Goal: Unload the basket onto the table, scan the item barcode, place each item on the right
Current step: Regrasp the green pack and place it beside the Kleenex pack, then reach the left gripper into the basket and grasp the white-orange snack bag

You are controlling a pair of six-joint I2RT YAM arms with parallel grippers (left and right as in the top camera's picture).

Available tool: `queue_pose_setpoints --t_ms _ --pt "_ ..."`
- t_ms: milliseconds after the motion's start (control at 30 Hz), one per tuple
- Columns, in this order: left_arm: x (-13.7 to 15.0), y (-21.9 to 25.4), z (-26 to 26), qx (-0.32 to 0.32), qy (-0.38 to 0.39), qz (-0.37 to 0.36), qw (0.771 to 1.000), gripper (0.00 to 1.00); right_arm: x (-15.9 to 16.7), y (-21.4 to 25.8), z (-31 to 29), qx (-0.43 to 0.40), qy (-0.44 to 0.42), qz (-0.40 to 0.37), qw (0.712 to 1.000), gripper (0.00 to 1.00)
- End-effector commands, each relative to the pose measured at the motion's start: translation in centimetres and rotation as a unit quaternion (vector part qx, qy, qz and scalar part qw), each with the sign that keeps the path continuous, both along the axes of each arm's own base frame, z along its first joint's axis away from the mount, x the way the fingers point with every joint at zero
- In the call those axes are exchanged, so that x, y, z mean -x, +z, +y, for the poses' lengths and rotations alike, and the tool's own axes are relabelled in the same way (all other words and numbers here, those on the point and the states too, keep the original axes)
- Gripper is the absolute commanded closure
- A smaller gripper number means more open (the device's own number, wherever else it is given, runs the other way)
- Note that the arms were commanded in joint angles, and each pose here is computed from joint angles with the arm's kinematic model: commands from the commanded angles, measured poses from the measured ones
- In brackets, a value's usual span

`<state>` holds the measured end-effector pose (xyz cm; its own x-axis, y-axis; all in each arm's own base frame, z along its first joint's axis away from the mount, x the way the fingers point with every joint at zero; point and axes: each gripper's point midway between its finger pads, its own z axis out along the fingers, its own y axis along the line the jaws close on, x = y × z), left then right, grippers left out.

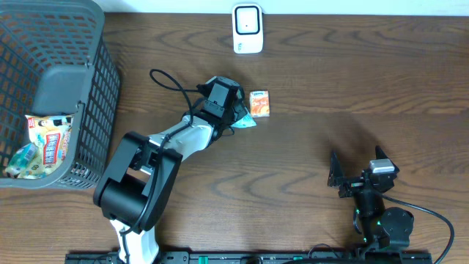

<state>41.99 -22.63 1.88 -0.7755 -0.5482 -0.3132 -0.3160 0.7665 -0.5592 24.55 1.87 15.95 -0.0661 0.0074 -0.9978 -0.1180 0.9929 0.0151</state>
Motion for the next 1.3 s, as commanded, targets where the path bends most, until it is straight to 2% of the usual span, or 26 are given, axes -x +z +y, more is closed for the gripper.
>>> queue_pose_setpoints --t_ms 0,200,367,467,600,700,767,900,1033,1267 --pt "-0.8 0.2 -0.6 -0.013 -0.045 -0.024 0.999 0.93 0.0 -0.1 0.2 0.005 0.004 0.000 1.000 0.01" --pt "-1.6 4.4 -0.7 -0.086 -0.148 -0.096 0.981 0.92 0.0 -0.1 0.2 0.005 0.004 0.000 1.000 0.01" --pt "-2.1 5.4 -0.2 -0.098 -0.159 -0.117 0.975 0.91 0.0 -0.1 0.2 0.005 0.004 0.000 1.000 0.01" --pt "-2.3 5.5 -0.1 -0.113 -0.176 -0.127 0.970 0.83 0.0 -0.1 0.2 0.005 0.004 0.000 1.000 0.01" --pt "-2.3 5.7 -0.4 -0.107 -0.183 -0.132 0.968 0.57 0.0 -0.1 0.2 0.005 0.004 0.000 1.000 0.01" --pt "-2.4 6.7 -1.1 -0.097 -0.201 -0.150 0.963 0.50 0.0 -0.1 0.2 0.005 0.004 0.000 1.000 0.01" --pt "-2.8 8.5 -1.1 -0.092 -0.197 -0.165 0.962 0.49 0.0 -0.1 0.2 0.005 0.004 0.000 1.000 0.01" --pt "-2.9 15.0 -0.1 -0.079 -0.178 -0.225 0.955 0.44 0.0 -0.1 0.2 0.005 0.004 0.000 1.000 0.01" --pt "-0.7 20.4 2.7 -0.078 -0.158 -0.243 0.954 0.45 0.0 -0.1 0.2 0.005 0.004 0.000 1.000 0.01" --pt "7.0 25.0 8.6 -0.103 -0.142 -0.196 0.965 0.48 0.0 -0.1 0.2 0.005 0.004 0.000 1.000 0.01"
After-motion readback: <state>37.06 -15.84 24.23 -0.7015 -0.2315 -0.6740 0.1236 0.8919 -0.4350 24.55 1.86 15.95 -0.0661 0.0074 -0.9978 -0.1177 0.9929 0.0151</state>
